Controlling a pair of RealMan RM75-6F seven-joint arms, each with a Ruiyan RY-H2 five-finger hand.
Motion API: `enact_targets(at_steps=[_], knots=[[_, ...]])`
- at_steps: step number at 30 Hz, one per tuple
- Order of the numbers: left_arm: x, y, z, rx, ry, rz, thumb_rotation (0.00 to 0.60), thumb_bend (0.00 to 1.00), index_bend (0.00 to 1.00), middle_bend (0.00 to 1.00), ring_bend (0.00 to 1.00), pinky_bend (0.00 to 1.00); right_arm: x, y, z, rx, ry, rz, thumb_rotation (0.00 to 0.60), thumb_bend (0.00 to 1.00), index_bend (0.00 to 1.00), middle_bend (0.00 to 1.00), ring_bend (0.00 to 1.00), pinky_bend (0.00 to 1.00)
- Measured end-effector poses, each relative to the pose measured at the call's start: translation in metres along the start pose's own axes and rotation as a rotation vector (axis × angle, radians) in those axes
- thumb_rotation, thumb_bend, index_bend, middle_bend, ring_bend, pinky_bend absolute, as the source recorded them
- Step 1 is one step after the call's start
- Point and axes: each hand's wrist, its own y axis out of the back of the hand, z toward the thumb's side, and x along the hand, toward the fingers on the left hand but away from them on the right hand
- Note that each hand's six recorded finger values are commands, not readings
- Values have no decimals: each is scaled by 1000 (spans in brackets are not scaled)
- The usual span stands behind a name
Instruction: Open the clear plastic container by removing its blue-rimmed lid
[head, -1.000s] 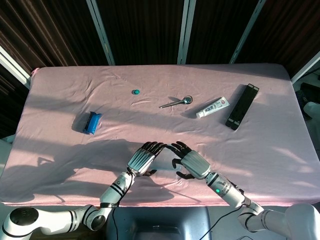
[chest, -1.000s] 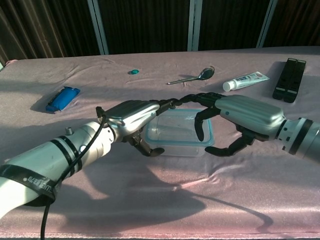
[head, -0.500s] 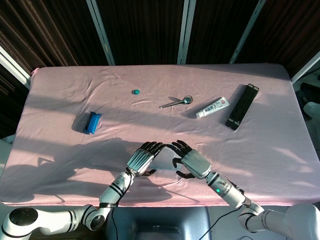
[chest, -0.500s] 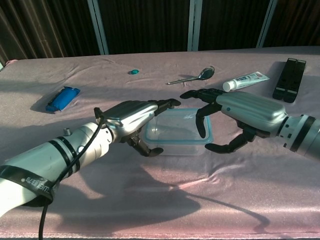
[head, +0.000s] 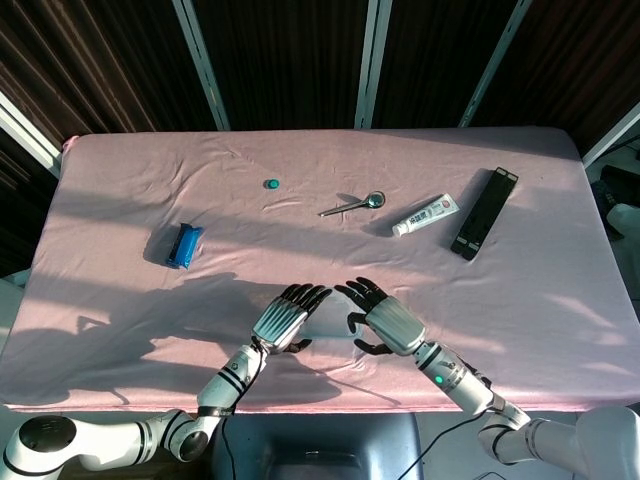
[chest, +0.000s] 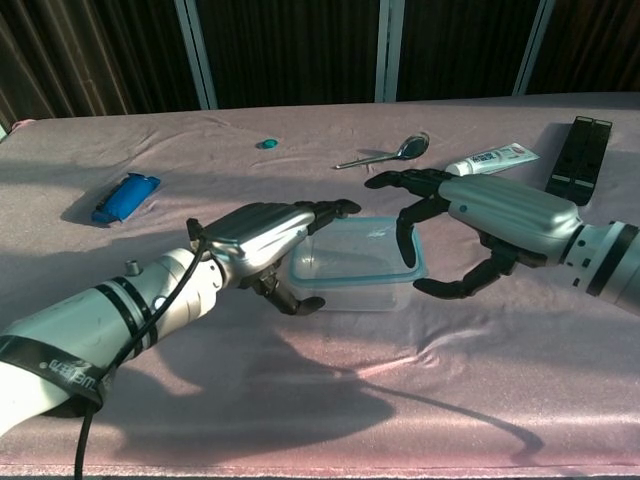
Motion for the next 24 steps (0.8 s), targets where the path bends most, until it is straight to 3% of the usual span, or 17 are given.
enact_targets(at_steps=[24], knots=[[-5,0,2,5,-12,0,600,313,0,587,524,330,-20,8,-4,34,-18,-45,600,449,671,169,25,173]])
